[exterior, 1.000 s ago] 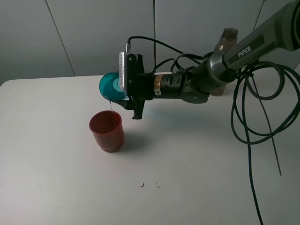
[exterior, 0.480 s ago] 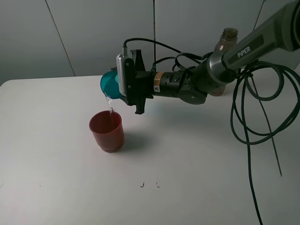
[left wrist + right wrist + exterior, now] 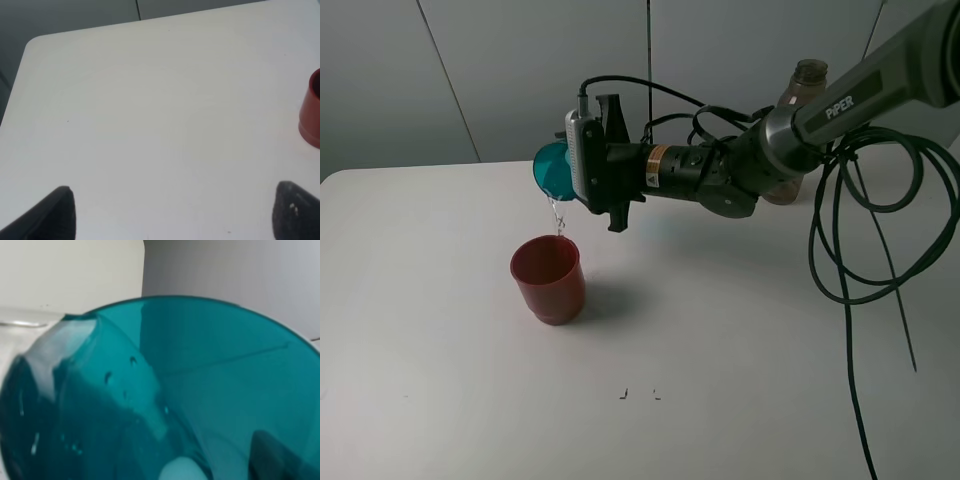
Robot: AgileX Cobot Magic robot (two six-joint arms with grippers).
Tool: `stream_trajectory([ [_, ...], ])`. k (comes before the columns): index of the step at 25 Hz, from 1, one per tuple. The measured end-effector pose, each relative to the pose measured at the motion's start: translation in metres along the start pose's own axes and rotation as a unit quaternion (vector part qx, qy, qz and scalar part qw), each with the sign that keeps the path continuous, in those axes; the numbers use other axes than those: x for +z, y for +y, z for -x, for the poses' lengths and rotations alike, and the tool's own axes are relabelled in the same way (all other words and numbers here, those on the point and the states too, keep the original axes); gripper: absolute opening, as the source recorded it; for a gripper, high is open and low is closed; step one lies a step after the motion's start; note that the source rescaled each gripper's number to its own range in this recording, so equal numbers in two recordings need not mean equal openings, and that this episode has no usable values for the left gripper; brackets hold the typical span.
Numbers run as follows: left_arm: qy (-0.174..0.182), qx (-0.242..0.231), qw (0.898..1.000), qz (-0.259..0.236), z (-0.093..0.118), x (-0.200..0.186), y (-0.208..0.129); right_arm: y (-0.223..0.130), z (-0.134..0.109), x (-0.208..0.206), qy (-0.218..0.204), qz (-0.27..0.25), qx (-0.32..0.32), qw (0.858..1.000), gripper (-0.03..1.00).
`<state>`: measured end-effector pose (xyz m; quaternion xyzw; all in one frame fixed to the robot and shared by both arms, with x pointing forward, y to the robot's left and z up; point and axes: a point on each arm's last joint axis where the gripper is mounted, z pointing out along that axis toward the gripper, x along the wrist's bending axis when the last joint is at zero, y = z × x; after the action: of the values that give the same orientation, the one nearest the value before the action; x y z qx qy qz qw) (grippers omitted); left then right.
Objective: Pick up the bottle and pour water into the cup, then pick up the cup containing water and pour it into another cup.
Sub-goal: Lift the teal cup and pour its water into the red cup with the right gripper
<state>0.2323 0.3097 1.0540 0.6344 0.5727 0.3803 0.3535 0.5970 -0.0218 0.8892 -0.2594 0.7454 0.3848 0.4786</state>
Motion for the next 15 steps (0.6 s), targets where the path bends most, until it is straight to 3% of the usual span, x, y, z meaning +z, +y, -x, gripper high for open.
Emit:
stream_trajectory([
  [15, 0.000, 0.000, 1.000, 0.000, 0.0000, 0.0000, 0.0000, 0.0086, -0.0024, 0.0012, 0.007, 0.030, -0.065, 0.997, 0.06],
])
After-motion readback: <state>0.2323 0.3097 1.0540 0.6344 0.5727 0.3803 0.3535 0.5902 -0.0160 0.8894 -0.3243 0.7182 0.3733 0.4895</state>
